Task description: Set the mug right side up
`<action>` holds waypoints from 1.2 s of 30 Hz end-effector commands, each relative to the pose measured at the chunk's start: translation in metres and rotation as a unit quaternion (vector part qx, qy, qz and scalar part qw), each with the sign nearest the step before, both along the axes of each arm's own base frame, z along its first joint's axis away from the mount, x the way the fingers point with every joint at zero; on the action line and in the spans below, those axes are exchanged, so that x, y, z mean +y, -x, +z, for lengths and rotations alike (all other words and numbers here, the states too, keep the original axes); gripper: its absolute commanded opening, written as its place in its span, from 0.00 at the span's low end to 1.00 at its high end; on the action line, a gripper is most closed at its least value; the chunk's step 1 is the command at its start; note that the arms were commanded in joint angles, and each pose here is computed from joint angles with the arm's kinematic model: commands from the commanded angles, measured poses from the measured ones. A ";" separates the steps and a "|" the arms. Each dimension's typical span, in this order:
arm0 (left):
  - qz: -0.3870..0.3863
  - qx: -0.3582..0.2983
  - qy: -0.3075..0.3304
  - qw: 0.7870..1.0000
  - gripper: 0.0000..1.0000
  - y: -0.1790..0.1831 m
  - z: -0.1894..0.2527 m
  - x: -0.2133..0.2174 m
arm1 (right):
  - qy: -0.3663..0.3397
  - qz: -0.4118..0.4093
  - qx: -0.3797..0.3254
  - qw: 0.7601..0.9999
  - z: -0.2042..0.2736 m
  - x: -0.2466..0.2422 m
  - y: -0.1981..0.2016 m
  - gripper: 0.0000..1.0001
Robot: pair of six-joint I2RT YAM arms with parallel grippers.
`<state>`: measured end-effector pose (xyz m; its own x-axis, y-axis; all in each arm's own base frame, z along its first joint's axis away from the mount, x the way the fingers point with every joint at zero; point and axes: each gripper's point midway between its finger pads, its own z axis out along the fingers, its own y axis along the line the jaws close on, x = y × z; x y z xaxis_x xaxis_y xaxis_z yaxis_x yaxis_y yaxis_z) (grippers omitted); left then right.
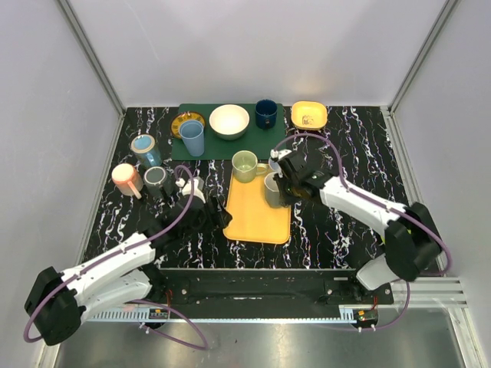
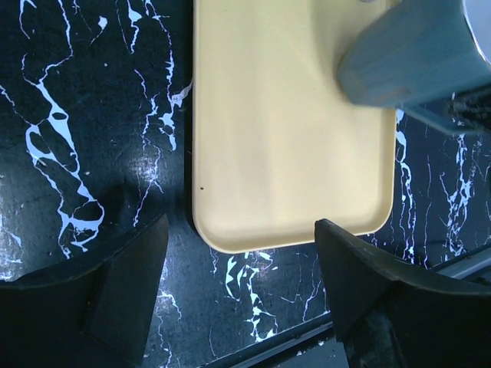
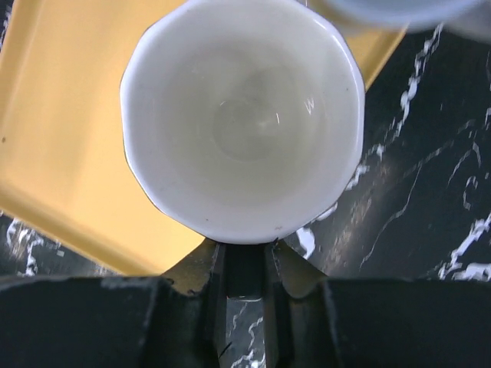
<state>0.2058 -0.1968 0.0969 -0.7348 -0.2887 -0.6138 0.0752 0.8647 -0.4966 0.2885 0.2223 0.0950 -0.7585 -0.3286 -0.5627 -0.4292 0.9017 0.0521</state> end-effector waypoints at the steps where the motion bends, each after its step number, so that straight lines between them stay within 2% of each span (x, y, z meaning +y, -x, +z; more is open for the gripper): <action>1: 0.031 -0.036 0.031 0.998 0.79 -0.006 0.019 0.005 | -0.122 -0.023 -0.057 0.991 0.069 0.012 0.013 0.00; 6: 0.070 -0.075 0.078 0.992 0.89 -0.007 0.040 0.017 | -0.238 -0.022 -0.078 0.968 0.128 0.028 0.028 0.00; 9: 0.062 -0.105 0.152 0.981 0.98 -0.003 0.067 0.009 | -0.335 -0.005 -0.092 0.938 0.168 0.043 0.040 0.00; 10: 0.049 -0.124 0.208 0.969 0.99 0.000 0.090 0.001 | -0.366 0.001 -0.103 0.925 0.185 0.045 0.044 0.00; 11: 0.044 -0.130 0.229 0.964 0.99 0.002 0.092 -0.001 | -0.397 0.003 -0.084 0.914 0.187 0.051 0.052 0.00; 12: 0.034 -0.138 0.256 0.956 0.99 0.005 0.101 -0.005 | -0.432 0.013 -0.105 0.896 0.207 0.056 0.050 0.00; 13: 0.019 -0.157 0.312 0.937 0.99 0.010 0.126 -0.010 | -0.453 0.015 -0.105 0.885 0.208 0.057 0.055 0.00; 14: 0.011 -0.158 0.329 0.931 0.99 0.013 0.126 -0.013 | -0.488 0.022 -0.095 0.867 0.218 0.063 0.060 0.00; 15: -0.002 -0.166 0.349 0.922 0.99 0.016 0.133 -0.016 | -0.530 0.043 -0.124 0.838 0.243 0.066 0.061 0.00; 16: -0.031 -0.187 0.387 0.902 0.99 0.023 0.155 -0.022 | -0.547 0.044 -0.117 0.827 0.238 0.067 0.065 0.00; 17: -0.045 -0.190 0.398 0.896 0.99 0.026 0.154 -0.026 | -0.578 0.049 -0.099 0.808 0.245 0.071 0.072 0.00; 18: -0.063 -0.198 0.411 0.888 0.99 0.030 0.161 -0.030 | -0.611 0.070 -0.117 0.780 0.264 0.072 0.074 0.00; 19: -0.091 -0.209 0.433 0.872 0.99 0.037 0.171 -0.036 | -0.620 0.072 -0.105 0.774 0.258 0.077 0.074 0.00; 20: -0.101 -0.215 0.443 0.864 0.99 0.039 0.175 -0.038 | -0.642 0.082 -0.082 0.758 0.262 0.080 0.080 0.00; 21: -0.111 -0.211 0.446 0.863 0.99 0.038 0.173 -0.044 | -0.669 0.101 -0.097 0.730 0.280 0.079 0.084 0.00; 22: -0.129 -0.229 0.469 0.843 0.98 0.044 0.190 -0.045 | -0.675 0.102 -0.082 0.726 0.273 0.083 0.083 0.00; 24: -0.137 -0.227 0.472 0.841 0.94 0.042 0.190 -0.052 | -0.696 0.113 -0.080 0.705 0.283 0.084 0.087 0.00; 25: -0.149 -0.239 0.482 0.830 0.93 0.044 0.202 -0.053 | -0.697 0.116 -0.075 0.704 0.282 0.086 0.087 0.00; 30: -0.165 -0.253 0.503 0.810 0.87 0.040 0.219 -0.063 | -0.708 0.140 -0.067 0.689 0.290 0.087 0.095 0.00; 36: -0.173 -0.267 0.536 0.782 0.86 0.035 0.244 -0.069 | -0.694 0.147 -0.074 0.701 0.288 0.086 0.098 0.00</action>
<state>0.1859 -0.2710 0.2695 -0.6419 -0.6381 -0.4251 0.5217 0.0428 -0.8520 0.2135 0.3187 0.3176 -0.7599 0.4319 -0.4858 -0.5244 0.0344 0.8508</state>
